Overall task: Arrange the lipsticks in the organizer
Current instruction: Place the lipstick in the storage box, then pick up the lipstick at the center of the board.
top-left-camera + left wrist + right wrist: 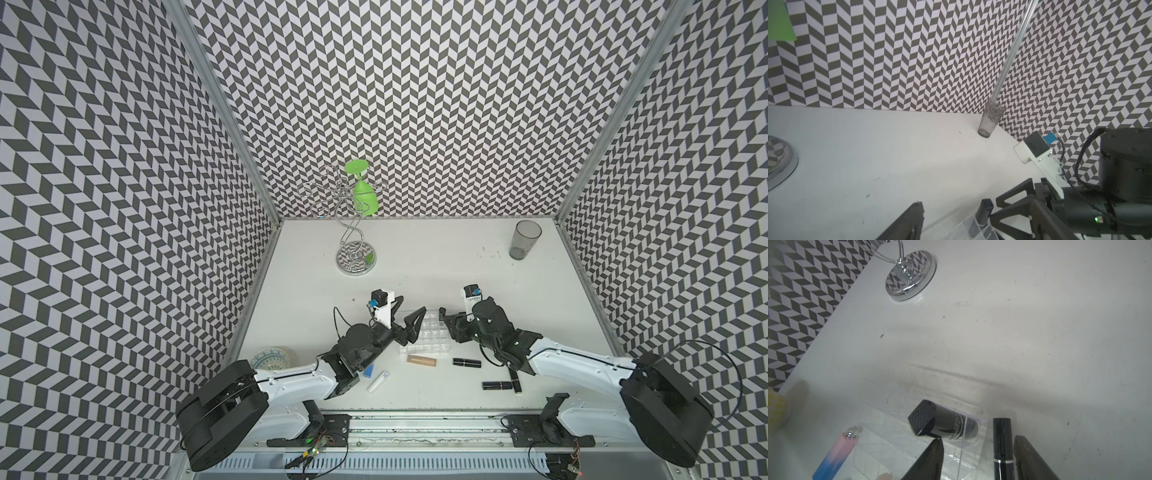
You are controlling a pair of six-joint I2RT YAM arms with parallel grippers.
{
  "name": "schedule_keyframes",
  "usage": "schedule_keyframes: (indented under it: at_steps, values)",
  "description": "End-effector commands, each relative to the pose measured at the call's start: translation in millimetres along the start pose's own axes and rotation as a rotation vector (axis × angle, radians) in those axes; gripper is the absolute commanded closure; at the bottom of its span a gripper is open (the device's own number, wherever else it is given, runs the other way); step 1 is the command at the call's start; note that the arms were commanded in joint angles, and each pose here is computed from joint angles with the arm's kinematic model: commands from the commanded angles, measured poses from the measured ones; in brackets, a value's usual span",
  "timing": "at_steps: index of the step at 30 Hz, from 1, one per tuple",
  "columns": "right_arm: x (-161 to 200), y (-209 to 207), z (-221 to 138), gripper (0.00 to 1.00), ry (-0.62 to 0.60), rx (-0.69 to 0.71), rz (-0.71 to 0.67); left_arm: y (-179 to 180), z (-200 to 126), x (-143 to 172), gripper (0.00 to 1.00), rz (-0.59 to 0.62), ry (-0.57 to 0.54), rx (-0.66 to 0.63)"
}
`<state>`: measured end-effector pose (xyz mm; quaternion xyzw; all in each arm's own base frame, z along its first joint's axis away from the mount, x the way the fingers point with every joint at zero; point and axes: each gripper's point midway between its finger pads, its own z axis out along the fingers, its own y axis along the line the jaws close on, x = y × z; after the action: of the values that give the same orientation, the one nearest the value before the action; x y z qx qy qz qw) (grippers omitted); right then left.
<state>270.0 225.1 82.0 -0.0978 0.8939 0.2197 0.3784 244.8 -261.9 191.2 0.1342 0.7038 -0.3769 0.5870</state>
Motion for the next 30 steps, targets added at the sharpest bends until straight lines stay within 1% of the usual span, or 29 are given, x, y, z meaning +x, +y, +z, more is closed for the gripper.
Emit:
schedule_keyframes:
  at_steps: [1,4,7,10,12,14,18,22,30]
  values:
    - [-5.5,7.3,-1.7,0.43,-0.002,-0.028,-0.003,-10.4,-7.3,10.8,0.16,-0.042,0.065,0.067]
    - [-9.1,9.4,-10.6,0.46,-0.026,-0.046,0.002,-3.4,-11.0,14.8,0.16,-0.038,0.07,0.038]
    - [-3.2,8.5,-19.2,0.47,-0.026,-0.062,0.005,3.0,-9.4,24.3,0.16,-0.035,0.093,0.017]
    - [3.4,-5.9,-21.2,0.47,-0.036,-0.006,0.017,9.4,-7.5,33.7,0.16,-0.042,0.11,0.0]
    - [5.8,-16.0,-19.2,0.48,-0.04,0.045,0.023,8.5,-6.2,37.1,0.17,-0.049,0.114,0.012]
    - [8.1,-18.2,-15.3,0.51,-0.015,0.065,0.019,7.5,-2.9,40.3,0.18,-0.05,0.126,0.018]
    - [13.1,-7.8,-5.8,0.53,0.037,0.021,0.002,10.7,-0.8,43.5,0.18,-0.05,0.129,0.006]
    - [21.9,-13.6,4.1,0.54,0.07,0.035,-0.005,16.2,0.3,48.9,0.17,-0.046,0.136,-0.017]
    - [21.1,-19.2,14.3,0.57,0.077,0.059,-0.002,16.3,3.0,54.4,0.16,-0.055,0.143,-0.009]
